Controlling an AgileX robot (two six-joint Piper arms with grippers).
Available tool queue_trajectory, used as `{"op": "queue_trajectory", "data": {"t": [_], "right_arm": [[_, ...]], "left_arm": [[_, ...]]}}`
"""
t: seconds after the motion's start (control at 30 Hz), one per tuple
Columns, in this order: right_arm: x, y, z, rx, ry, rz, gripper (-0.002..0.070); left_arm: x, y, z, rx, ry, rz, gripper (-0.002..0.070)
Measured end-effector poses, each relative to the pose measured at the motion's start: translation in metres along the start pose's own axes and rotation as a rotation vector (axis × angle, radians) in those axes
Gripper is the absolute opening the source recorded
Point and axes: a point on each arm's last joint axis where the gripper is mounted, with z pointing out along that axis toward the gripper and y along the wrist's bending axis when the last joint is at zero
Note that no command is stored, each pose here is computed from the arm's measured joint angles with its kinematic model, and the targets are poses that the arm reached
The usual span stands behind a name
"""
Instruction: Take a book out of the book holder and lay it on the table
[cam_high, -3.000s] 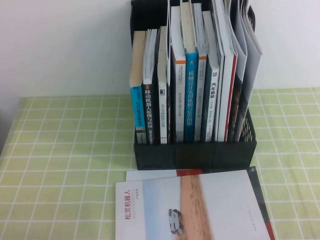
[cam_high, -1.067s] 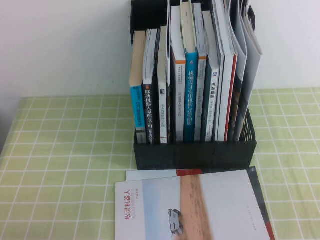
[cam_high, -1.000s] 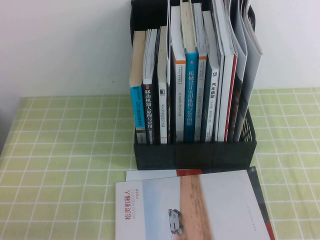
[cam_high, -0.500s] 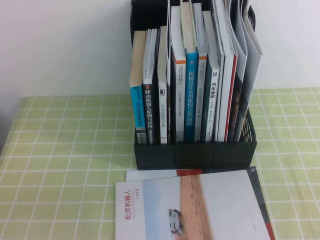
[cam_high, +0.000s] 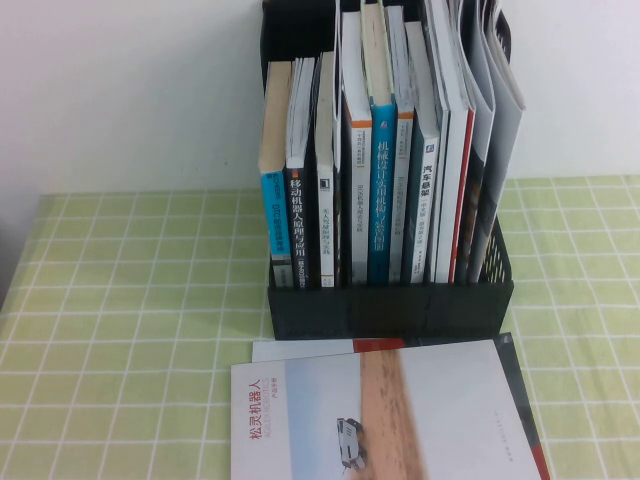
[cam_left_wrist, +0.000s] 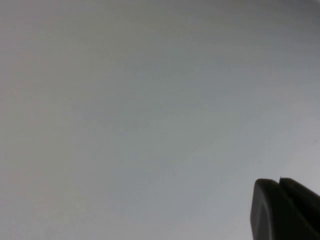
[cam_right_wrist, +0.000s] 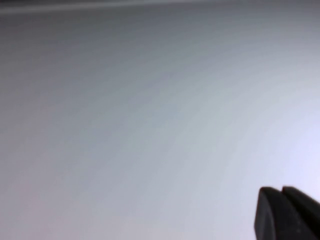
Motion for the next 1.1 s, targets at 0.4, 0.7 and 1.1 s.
{"op": "queue_trajectory", "data": {"t": [0.4, 0.7, 1.1], "right_arm": [[-0.105, 0.012, 0.073, 0.002, -0.046, 0.270, -0.0002], [-0.096, 0.014, 0.164, 0.027, 0.374, -0.033, -0.0002], [-0.006, 0.008, 0.210, -0.045, 1.123, -0.202, -0.0002]], "left_arm": [[-0.079, -0.087, 0.069, 0.166, 0.137, 0.130, -0.0003], [-0.041, -0.085, 0.120, 0.022, 0.538, 0.194, -0.0003], [0.025, -0.051, 0.120, -0.165, 1.052, 0.297, -0.0003]]}}
